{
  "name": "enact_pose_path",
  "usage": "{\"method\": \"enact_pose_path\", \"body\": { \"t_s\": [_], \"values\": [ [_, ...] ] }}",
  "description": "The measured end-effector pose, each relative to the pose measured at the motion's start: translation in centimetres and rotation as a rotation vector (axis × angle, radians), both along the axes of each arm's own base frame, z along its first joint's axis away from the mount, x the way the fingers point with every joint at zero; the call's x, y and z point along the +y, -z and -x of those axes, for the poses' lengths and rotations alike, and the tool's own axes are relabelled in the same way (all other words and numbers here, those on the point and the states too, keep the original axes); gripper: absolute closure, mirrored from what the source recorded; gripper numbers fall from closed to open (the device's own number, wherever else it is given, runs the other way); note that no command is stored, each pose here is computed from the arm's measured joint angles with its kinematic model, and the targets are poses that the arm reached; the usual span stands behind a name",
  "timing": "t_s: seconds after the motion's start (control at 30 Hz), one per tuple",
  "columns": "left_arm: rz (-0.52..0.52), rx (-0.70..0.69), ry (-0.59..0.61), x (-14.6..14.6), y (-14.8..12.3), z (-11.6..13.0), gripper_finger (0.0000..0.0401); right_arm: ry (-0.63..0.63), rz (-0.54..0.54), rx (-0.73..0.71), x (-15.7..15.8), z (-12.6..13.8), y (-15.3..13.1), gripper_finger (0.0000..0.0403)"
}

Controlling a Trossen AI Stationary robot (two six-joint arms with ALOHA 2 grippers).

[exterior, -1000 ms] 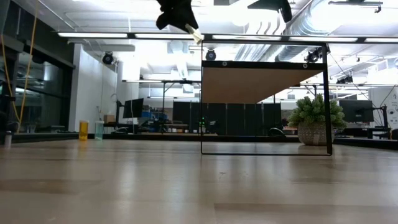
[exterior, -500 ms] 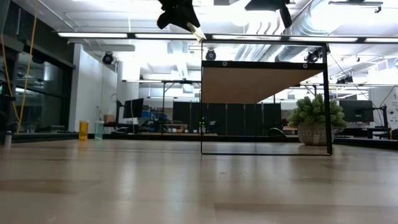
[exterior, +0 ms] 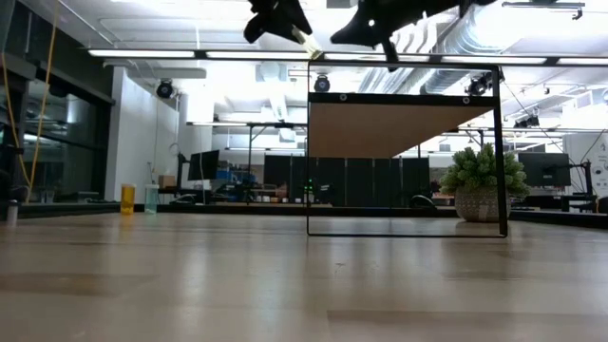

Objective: Pick and place medicine bottles onto shelf by color
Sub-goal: Put the yellow pill bottle on the shelf aligned with the other yellow pill bottles

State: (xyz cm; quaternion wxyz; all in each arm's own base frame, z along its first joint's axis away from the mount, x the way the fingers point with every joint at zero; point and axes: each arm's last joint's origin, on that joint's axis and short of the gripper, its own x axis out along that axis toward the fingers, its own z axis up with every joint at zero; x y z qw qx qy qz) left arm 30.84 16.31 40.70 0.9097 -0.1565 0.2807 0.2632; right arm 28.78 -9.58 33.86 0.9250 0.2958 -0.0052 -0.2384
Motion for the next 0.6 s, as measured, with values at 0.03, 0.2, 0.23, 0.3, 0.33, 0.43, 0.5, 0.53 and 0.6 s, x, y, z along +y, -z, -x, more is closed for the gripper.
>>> {"method": "enact_pose_path", "body": {
  "t_s": [0.03,0.2,0.23,0.3,0.33,0.43,0.5,0.53,0.6],
  "values": [
    [0.003,-0.01,0.002,0.0,-0.1,0.0,0.029,0.009,-0.008,-0.015,-0.3,-0.2,0.1,0.0402],
    [0.001,-0.024,0.004,0.0,-0.2,-0.1,0.029,0.028,-0.016,-0.063,-1.3,-0.5,0.2,0.0403],
    [0.0,-0.031,0.002,0.0,-0.2,-0.1,0.029,0.024,-0.025,-0.072,-1.5,-0.5,0.2,0.0403],
    [-0.003,-0.056,-0.004,0.1,-0.4,-0.2,0.029,0.015,-0.029,-0.074,-1.5,-0.5,0.2,0.0403],
    [-0.007,-0.067,-0.005,0.1,-0.5,-0.3,0.029,0.013,-0.028,-0.074,-1.5,-0.5,0.2,0.0403],
    [-0.026,-0.099,-0.007,0.2,-0.8,-0.5,0.029,0.013,-0.027,-0.08,-1.5,-0.5,0.2,0.0403],
    [-0.038,-0.122,-0.007,0.3,-1.0,-0.6,0.029,0.009,-0.027,-0.088,-1.4,-0.5,0.1,0.0403],
    [-0.043,-0.131,-0.007,0.3,-1.1,-0.6,0.029,0.006,-0.033,-0.091,-1.4,-0.6,0.1,0.0403],
    [-0.05,-0.145,-0.007,0.3,-1.2,-0.7,0.029,-0.005,-0.041,-0.094,-1.4,-0.6,0.1,0.0403]
  ]
}}
